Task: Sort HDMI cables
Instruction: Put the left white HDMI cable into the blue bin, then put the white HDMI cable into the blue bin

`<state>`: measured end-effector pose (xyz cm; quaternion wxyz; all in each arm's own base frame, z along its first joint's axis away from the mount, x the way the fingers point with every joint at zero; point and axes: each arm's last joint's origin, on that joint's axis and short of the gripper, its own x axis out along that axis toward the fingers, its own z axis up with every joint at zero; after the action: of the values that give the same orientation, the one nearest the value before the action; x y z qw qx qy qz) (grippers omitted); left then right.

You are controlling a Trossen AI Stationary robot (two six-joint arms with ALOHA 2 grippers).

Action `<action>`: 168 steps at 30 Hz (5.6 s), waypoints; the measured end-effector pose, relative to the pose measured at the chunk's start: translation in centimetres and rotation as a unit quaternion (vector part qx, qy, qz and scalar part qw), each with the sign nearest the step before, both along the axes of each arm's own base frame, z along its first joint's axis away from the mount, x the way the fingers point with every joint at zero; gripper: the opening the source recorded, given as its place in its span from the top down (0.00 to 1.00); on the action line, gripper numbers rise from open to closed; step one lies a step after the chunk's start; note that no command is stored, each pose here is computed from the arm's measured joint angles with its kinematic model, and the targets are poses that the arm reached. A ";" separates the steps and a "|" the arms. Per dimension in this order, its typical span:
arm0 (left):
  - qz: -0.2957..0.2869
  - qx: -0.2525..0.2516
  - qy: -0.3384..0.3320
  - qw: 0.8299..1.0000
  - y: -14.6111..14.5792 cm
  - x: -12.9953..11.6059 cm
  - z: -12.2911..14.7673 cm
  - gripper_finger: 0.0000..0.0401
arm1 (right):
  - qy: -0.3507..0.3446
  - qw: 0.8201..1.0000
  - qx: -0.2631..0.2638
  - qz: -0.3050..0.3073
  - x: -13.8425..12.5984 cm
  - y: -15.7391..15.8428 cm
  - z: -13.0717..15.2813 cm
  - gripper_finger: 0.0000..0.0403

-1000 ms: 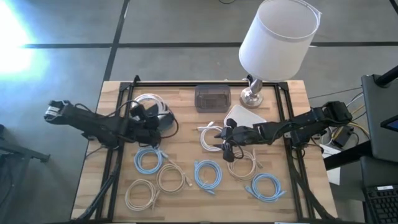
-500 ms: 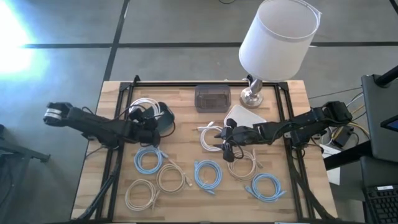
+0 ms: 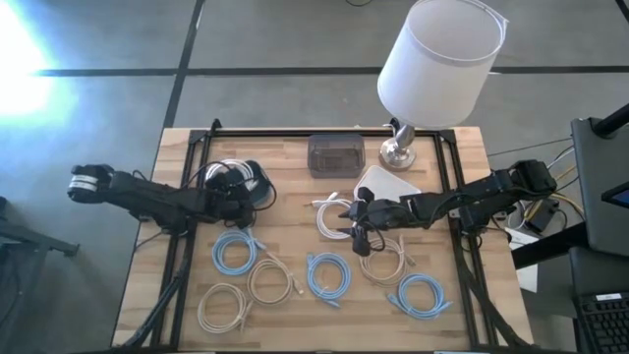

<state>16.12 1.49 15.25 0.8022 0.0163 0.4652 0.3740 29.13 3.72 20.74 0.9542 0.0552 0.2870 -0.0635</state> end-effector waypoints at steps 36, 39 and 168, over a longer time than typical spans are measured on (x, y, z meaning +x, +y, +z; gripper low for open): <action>-0.097 0.041 -0.095 0.990 -0.2 4.3 6.3 0.58 | 0.081 0.995 0.058 -0.007 4.8 0.8 -4.2 0.54; -0.097 0.041 -0.099 0.989 -0.2 4.3 6.3 0.58 | 0.120 0.990 0.070 -0.032 6.3 0.7 -5.0 0.54; -0.436 0.098 0.001 0.895 -7.9 9.6 4.1 0.94 | 0.224 0.972 -0.059 -0.036 12.7 0.6 0.4 0.61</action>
<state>25.68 -6.36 19.31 0.8787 0.2964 0.3730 0.0303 41.79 4.31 21.16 0.8644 -0.0065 0.4870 -0.1251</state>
